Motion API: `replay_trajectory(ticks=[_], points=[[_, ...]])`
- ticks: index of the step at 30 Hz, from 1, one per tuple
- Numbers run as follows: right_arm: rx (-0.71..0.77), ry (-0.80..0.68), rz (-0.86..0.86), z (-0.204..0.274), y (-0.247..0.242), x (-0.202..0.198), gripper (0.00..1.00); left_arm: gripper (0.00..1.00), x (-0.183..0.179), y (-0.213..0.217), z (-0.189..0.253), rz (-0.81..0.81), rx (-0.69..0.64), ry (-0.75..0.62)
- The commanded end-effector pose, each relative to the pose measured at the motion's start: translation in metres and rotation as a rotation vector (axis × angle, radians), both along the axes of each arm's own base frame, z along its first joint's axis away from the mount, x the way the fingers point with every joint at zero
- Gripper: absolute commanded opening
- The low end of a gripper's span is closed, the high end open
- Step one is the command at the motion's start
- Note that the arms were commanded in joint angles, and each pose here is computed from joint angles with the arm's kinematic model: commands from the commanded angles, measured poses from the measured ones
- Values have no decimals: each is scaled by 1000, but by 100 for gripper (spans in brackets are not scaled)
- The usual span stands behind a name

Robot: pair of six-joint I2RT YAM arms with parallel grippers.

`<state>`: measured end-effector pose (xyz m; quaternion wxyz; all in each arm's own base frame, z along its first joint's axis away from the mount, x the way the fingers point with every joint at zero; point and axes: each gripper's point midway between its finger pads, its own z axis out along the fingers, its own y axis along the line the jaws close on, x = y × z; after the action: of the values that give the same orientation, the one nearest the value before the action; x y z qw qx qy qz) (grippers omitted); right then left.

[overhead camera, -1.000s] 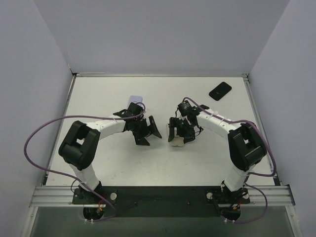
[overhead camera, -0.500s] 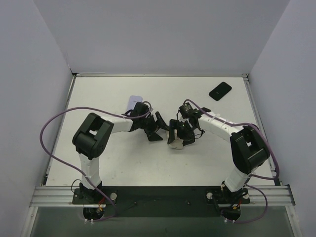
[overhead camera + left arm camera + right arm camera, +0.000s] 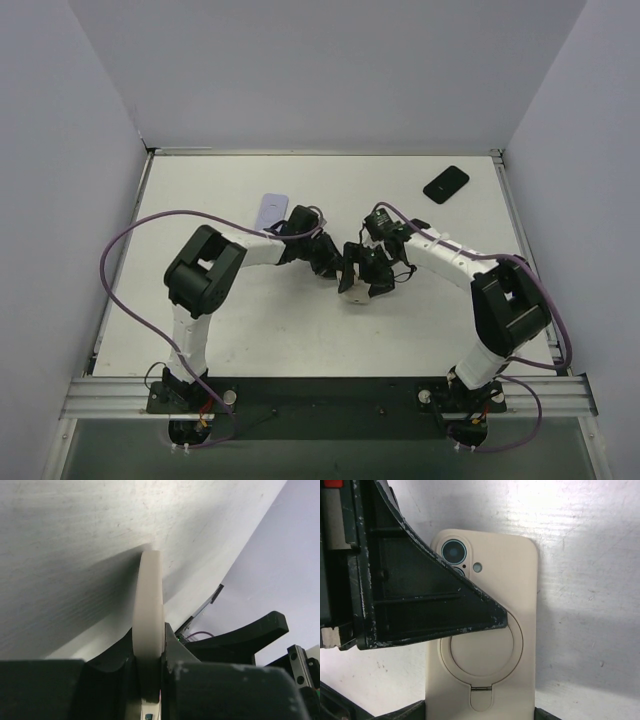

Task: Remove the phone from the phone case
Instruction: Pick up the phone at the center of the board.

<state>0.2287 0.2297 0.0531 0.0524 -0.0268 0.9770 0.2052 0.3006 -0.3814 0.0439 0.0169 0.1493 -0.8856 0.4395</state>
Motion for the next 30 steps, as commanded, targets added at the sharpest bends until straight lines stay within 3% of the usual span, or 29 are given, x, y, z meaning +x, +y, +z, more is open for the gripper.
replay_trajectory(ticks=[1, 2, 3, 5, 7, 12, 16, 19, 30], points=[[-7, -53, 14, 19, -6, -4, 34, 0, 16, -3, 14, 31, 15, -35], [-19, -60, 11, 20, -9, -4, 52, 0, 15, -2, 14, 24, 28, -38], [-40, -92, 2, 24, -13, -1, 61, 0, 17, -1, 21, 30, 40, -59], [-63, -115, -4, 30, -19, -1, 76, 0, 13, 9, 21, 31, 100, -55], [-78, -167, -28, 40, -25, 2, 81, 0, 12, 23, 25, 58, 186, -54], [-108, -306, -24, 66, -27, 6, 82, 0, 11, 55, 27, 98, 414, -45], [-147, -390, 31, 77, -17, 8, 82, 0, -6, 80, 28, 49, 641, 70], [-171, -430, 108, 78, 2, 6, 81, 0, -7, 81, 33, 18, 708, 95], [-305, -530, 183, 64, 37, 18, 76, 0, -15, 76, 39, 2, 714, 97]])
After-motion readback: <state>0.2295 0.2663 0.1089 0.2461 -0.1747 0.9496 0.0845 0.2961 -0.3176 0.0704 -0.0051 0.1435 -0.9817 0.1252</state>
